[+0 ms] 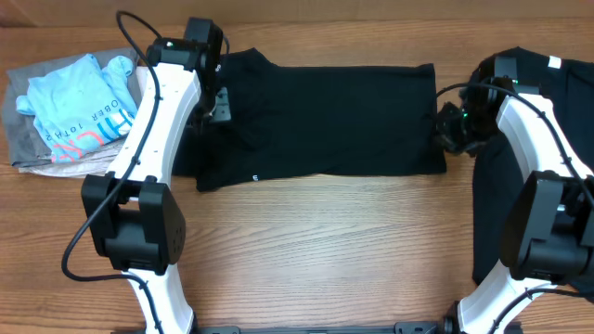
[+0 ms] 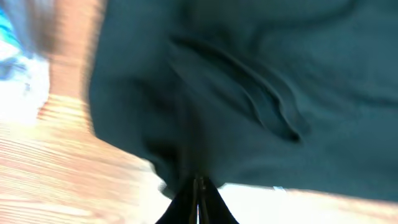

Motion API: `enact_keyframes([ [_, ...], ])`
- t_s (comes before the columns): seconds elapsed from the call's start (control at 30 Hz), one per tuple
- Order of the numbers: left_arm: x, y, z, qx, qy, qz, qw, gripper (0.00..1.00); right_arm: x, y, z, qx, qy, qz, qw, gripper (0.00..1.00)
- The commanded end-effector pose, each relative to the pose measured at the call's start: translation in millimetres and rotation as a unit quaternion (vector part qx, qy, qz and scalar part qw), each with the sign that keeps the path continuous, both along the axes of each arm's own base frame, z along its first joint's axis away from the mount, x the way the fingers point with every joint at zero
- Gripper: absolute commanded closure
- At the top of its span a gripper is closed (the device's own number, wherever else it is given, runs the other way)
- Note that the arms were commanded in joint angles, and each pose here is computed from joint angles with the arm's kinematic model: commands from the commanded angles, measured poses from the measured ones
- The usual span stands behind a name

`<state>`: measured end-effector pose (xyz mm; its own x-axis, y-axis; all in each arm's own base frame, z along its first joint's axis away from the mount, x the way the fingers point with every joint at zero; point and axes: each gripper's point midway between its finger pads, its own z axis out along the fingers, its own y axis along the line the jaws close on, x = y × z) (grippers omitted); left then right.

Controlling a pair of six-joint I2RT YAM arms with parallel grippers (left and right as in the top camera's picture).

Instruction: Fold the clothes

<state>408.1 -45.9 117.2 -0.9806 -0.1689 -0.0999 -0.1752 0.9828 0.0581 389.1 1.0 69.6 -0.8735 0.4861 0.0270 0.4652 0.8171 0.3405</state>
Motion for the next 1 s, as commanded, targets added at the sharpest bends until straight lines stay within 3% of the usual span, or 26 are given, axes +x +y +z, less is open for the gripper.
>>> enact_keyframes([
  [0.0,-26.2,-19.2,-22.5,-0.061,0.051,0.003,0.997,0.96,-7.8,-0.2,-6.0,-0.008,0.009,0.003,1.0,0.96],
  [0.2,-54.7,-13.4,-65.8,-0.052,0.098,0.006,0.994,0.96,-19.9,-2.4,-32.2,-0.019,0.02,0.002,1.0,0.96],
  [0.43,-47.5,-7.0,-93.1,-0.037,0.069,-0.019,0.997,0.96,-30.3,-1.0,-57.2,-0.019,0.02,0.002,1.0,0.96],
  [0.7,-41.0,15.5,-107.5,0.028,0.043,-0.017,0.999,0.96,-59.3,-25.8,-92.5,-0.093,0.06,-0.047,0.993,0.96],
  [0.87,-44.4,41.9,-104.1,0.104,0.046,-0.015,0.993,0.96,-76.8,-38.2,-96.0,-0.117,0.094,-0.063,0.987,0.96],
  [0.97,-48.4,46.6,-102.7,0.118,0.054,-0.016,0.991,0.96,-91.4,-50.5,-95.7,-0.133,0.127,-0.096,0.978,0.96],
])
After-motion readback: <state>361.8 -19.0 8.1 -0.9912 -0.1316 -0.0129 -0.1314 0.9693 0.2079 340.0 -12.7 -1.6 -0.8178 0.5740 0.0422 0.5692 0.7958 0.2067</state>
